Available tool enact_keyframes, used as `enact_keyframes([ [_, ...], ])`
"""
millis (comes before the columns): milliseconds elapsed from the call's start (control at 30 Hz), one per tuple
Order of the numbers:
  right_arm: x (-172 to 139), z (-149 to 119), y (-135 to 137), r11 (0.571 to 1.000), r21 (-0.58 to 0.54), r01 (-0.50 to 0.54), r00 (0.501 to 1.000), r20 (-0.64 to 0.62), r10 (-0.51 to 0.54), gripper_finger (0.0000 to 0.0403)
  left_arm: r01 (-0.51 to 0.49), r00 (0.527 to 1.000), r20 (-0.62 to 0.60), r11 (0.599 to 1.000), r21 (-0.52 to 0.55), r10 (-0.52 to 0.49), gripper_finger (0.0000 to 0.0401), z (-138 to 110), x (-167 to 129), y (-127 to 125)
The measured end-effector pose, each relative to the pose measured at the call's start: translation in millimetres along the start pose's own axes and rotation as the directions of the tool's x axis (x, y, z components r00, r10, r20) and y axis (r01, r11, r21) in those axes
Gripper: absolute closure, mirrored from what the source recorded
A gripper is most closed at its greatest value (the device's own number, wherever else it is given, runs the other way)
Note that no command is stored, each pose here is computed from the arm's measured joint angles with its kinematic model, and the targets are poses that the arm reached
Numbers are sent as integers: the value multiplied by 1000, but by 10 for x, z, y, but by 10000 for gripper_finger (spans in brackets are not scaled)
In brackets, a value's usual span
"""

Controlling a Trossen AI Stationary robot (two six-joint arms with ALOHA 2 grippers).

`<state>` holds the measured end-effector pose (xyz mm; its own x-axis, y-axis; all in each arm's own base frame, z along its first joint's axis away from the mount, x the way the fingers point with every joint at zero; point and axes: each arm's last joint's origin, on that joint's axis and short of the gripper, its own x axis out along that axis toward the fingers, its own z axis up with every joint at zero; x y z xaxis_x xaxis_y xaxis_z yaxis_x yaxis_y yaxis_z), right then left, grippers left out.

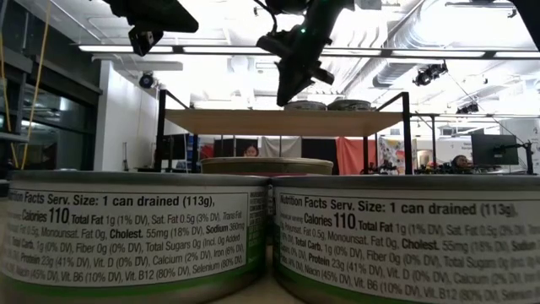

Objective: Stack canned seafood by type on shelf
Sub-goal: Put the white-green tuna can on the shelf, then stack the green tuna can on top of the green tuna can on the shelf

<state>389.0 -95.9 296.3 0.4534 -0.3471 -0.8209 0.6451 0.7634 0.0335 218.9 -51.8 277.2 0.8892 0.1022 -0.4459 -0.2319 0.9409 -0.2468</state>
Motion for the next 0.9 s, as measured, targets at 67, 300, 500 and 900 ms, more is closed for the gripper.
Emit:
enact_keyframes([
  [67, -68, -5, -22, 1000, 0, 1, 1000, -3, -1, 403, 1, 1000, -1, 1000, 0, -1, 401, -1, 0, 0],
  [300, -416, 14, -87, 1000, 20, -23, 998, 53, 22, 403, 50, 998, -26, 999, -1, -50, 401, -8, 0, -14],
  [500, -878, -183, -238, 996, 2, 89, 996, 26, -89, 403, 80, 996, -40, 997, -1, -80, 401, -12, -2, -23],
  [900, -1451, -1439, -995, 901, 422, 98, 989, 57, -134, 403, 78, 996, -38, 997, -14, -79, 401, -5, 0, -14],
])
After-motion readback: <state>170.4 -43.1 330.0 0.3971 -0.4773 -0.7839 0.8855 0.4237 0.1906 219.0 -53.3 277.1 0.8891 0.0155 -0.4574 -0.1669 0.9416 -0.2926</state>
